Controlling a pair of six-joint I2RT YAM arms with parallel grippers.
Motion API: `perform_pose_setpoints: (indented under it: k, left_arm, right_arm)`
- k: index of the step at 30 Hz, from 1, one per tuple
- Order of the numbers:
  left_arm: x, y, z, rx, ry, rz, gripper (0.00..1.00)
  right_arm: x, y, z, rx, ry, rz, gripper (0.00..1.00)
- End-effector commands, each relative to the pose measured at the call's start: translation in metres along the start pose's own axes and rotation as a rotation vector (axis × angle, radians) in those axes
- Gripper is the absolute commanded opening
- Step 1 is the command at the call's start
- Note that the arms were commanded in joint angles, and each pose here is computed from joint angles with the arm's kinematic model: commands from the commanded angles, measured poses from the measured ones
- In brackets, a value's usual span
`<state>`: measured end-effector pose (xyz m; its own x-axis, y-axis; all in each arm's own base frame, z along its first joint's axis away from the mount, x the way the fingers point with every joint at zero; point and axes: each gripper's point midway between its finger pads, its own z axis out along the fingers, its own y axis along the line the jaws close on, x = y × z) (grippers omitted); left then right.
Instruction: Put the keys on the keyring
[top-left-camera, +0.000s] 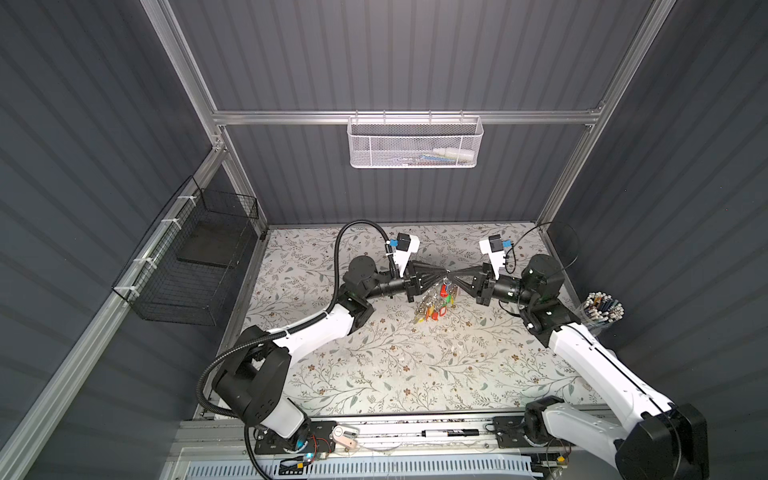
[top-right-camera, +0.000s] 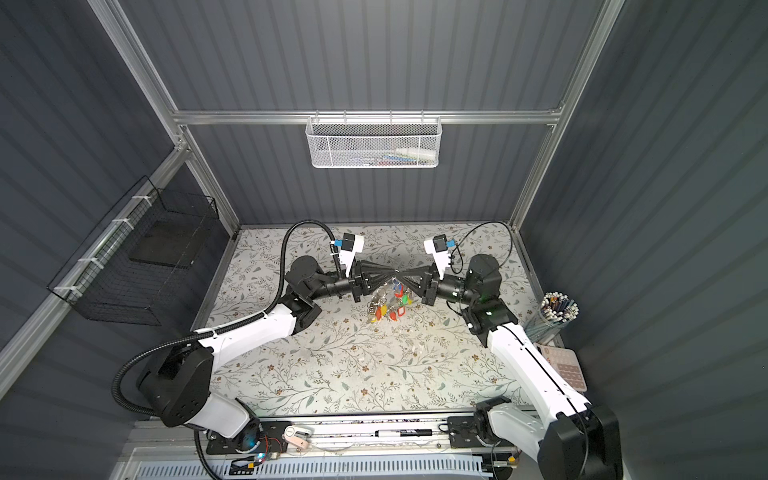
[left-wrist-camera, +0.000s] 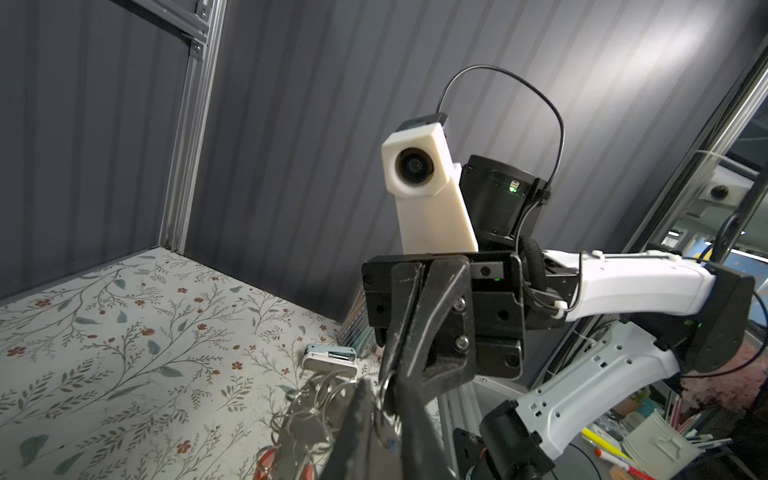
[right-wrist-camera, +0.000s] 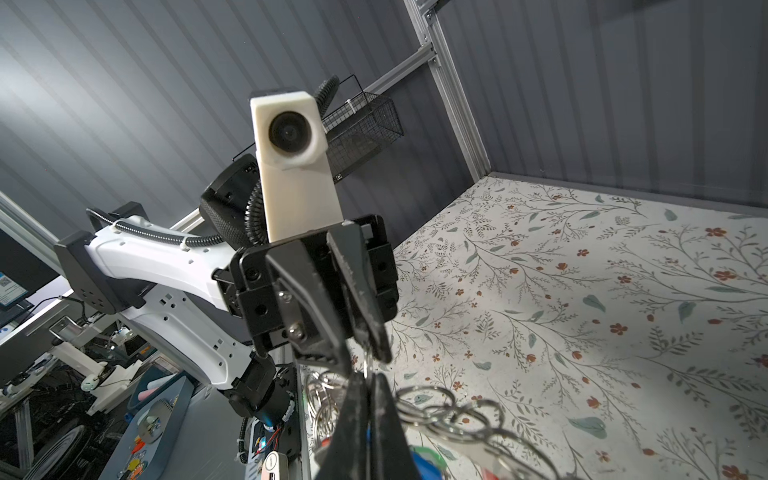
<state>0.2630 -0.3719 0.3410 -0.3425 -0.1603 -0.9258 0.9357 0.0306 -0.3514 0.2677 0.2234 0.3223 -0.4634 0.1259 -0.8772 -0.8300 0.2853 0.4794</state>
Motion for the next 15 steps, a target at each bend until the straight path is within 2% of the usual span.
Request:
perform_pose_setpoints:
  k: [1, 3, 6, 11, 15]
  left_arm:
    - [-0.014, -0.006, -0.018, 0.004, 0.072, 0.037, 0.33]
    - [-0.001, -0.006, -0.027, 0.0, 0.193, 0.041, 0.39]
    - [0.008, -0.018, -0.039, 0.013, 0.349, 0.121, 0.48]
    - [0.004, -0.029, -0.045, 0.039, 0.492, 0.177, 0.51]
    - [0.004, -0.023, -0.039, 0.046, 0.569, 0.141, 0.47]
  right_arm:
    - [-0.006, 0.01, -0.002, -0.012, -0.008, -0.07, 0.0]
    - [-0.004, 0.009, -0.002, -0.002, 0.0, -0.086, 0.0]
    - [0.0, 0.01, -0.002, 0.001, 0.016, -0.123, 0.0]
    - [0.003, 0.012, -0.001, -0.003, 0.037, -0.169, 0.0]
    - [0.004, 0.014, 0.001, -0.019, 0.041, -0.195, 0.0]
